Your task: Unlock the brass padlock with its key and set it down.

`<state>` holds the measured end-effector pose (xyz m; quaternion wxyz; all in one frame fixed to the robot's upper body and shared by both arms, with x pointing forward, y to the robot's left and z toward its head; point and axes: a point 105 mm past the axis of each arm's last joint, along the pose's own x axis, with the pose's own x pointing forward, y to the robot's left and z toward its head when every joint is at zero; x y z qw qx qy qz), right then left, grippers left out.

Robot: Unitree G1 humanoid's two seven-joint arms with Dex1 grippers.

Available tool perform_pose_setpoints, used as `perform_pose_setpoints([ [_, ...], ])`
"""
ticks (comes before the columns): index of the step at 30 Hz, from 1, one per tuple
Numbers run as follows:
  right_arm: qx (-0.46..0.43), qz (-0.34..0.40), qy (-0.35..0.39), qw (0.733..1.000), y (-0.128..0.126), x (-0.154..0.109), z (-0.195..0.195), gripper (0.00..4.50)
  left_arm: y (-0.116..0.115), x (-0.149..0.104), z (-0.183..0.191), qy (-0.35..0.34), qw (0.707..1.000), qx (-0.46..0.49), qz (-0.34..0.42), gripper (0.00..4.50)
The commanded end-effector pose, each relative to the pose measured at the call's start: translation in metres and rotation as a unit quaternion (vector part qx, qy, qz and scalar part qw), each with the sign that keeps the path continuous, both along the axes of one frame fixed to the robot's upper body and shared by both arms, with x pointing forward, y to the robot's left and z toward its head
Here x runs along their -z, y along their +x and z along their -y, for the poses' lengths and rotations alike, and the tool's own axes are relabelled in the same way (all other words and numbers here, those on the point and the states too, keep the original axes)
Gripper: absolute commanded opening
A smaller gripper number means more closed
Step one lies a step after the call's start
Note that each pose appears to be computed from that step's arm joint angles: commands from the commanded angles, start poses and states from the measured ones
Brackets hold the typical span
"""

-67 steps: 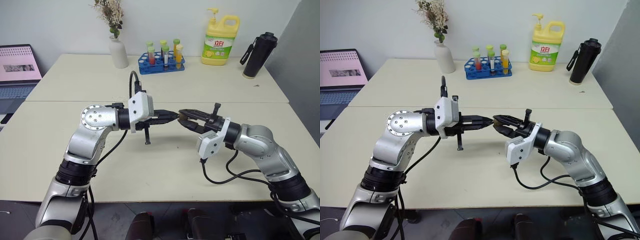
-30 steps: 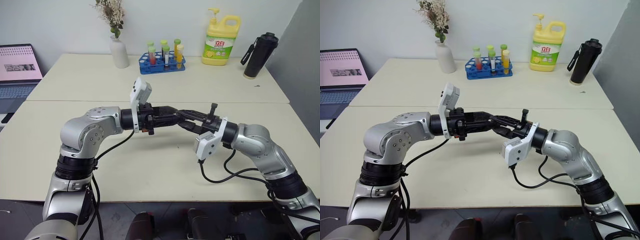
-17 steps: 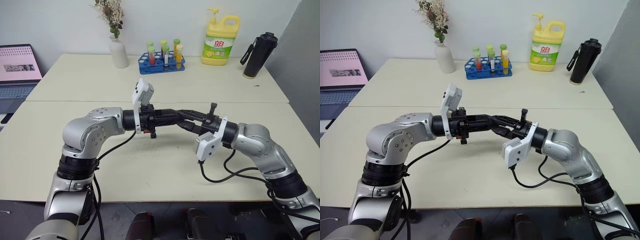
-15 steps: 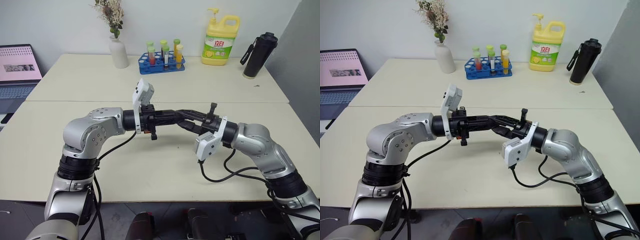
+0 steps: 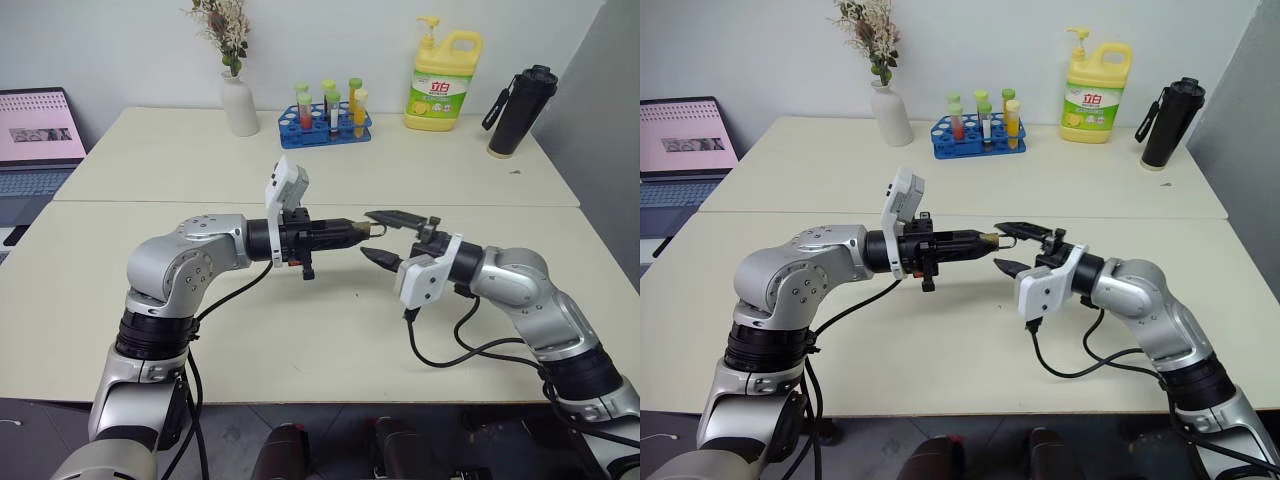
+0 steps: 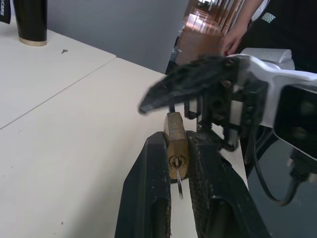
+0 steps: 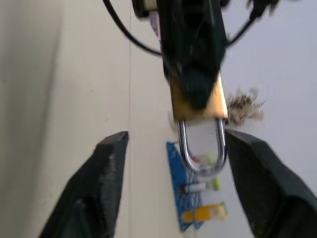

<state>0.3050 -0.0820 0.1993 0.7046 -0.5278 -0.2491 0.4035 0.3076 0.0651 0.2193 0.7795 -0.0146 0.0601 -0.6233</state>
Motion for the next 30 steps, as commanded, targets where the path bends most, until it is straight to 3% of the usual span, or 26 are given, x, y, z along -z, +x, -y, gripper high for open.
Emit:
perform_pose_setpoints([
  [1, 0.011, -0.083, 0.056, 0.995, -0.008, -0.009, 0.018, 3.75, -0.003, -0.008, 0.0, 0.0, 0.999, 0.016, 0.032, 0.17],
  [6, 0.01, -0.195, 0.079, 0.978, -0.027, -0.01, 0.043, 3.75, -0.006, -0.005, 0.003, 0.011, 0.998, 0.048, 0.046, 0.17],
  [8, -0.03, -0.272, 0.103, 0.956, -0.046, -0.011, 0.033, 3.39, -0.005, -0.004, 0.005, 0.017, 0.996, 0.058, 0.063, 0.17],
  [13, -0.058, -0.32, 0.129, 0.937, -0.056, -0.018, 0.015, 1.77, -0.01, -0.002, 0.008, 0.026, 0.993, 0.084, 0.074, 0.17],
  [18, -0.056, -0.333, 0.143, 0.93, -0.05, -0.018, 0.01, 0.0, -0.016, -0.004, 0.009, 0.032, 0.99, 0.103, 0.089, 0.17],
  [30, -0.06, -0.331, 0.15, 0.93, -0.039, -0.021, 0.013, 0.0, -0.023, -0.001, 0.006, 0.045, 0.988, 0.111, 0.095, 0.17],
])
